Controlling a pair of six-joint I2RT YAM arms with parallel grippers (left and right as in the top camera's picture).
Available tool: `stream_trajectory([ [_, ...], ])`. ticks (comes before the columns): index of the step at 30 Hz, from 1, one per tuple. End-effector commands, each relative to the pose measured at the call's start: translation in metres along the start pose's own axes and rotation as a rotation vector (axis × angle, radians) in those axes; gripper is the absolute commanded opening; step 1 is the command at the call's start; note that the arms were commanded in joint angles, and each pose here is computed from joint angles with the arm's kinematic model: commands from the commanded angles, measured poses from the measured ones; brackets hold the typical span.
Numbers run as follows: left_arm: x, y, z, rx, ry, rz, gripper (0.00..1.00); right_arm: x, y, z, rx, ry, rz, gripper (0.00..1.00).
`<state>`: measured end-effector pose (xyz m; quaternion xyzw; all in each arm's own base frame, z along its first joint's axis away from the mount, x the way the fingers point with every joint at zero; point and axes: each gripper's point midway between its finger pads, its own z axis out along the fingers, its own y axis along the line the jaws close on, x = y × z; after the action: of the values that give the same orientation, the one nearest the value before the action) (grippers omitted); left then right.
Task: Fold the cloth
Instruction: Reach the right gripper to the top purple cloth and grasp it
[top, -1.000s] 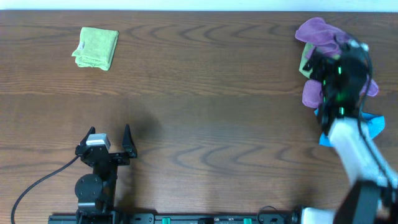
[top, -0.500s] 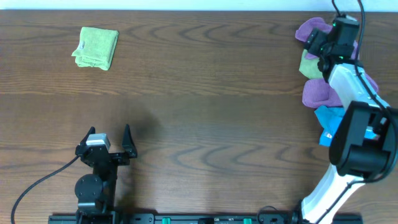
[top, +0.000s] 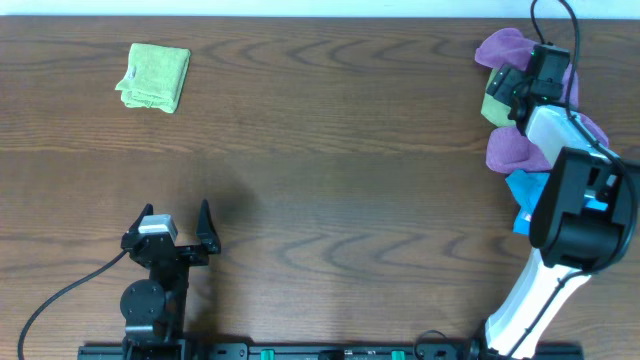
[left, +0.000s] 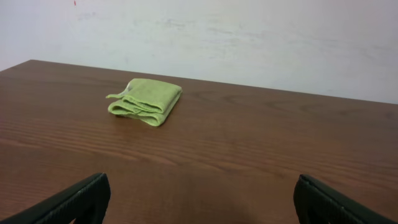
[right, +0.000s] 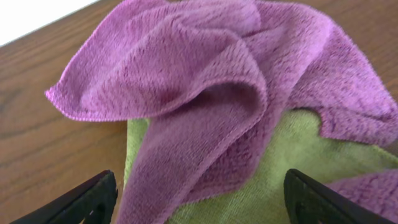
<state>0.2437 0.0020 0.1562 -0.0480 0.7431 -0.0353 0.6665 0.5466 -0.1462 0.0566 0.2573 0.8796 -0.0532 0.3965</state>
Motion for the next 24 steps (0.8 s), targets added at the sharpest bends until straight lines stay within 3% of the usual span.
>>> stream_trajectory([
  [1,0.02,0.009,0.002,-0.04,0.048,0.007,0.95,-0.007,-0.014,0.007,0.024,-0.018,0.037,0.83],
  [10,0.02,0.009,0.002,-0.04,0.048,0.007,0.95,-0.005,-0.004,0.022,-0.039,-0.043,0.044,0.67],
  [12,0.02,0.009,0.002,-0.04,0.048,0.007,0.95,-0.005,-0.003,0.024,-0.043,-0.049,0.047,0.53],
  [14,0.02,0.009,0.002,-0.04,0.048,0.007,0.95,-0.009,-0.002,0.024,-0.048,-0.065,0.049,0.21],
  [15,0.02,0.009,0.002,-0.04,0.048,0.007,0.95,-0.012,-0.001,0.023,-0.051,-0.076,0.051,0.15],
  [18,0.02,0.009,0.002,-0.04,0.048,0.007,0.95,-0.02,0.001,0.023,-0.061,-0.107,0.067,0.12],
  [21,0.02,0.009,0.002,-0.04,0.048,0.007,0.95,-0.032,0.004,0.02,-0.08,-0.15,0.12,0.01],
  [24,0.02,0.009,0.002,-0.04,0.048,0.007,0.96,-0.044,0.016,0.011,-0.14,-0.163,0.128,0.01],
])
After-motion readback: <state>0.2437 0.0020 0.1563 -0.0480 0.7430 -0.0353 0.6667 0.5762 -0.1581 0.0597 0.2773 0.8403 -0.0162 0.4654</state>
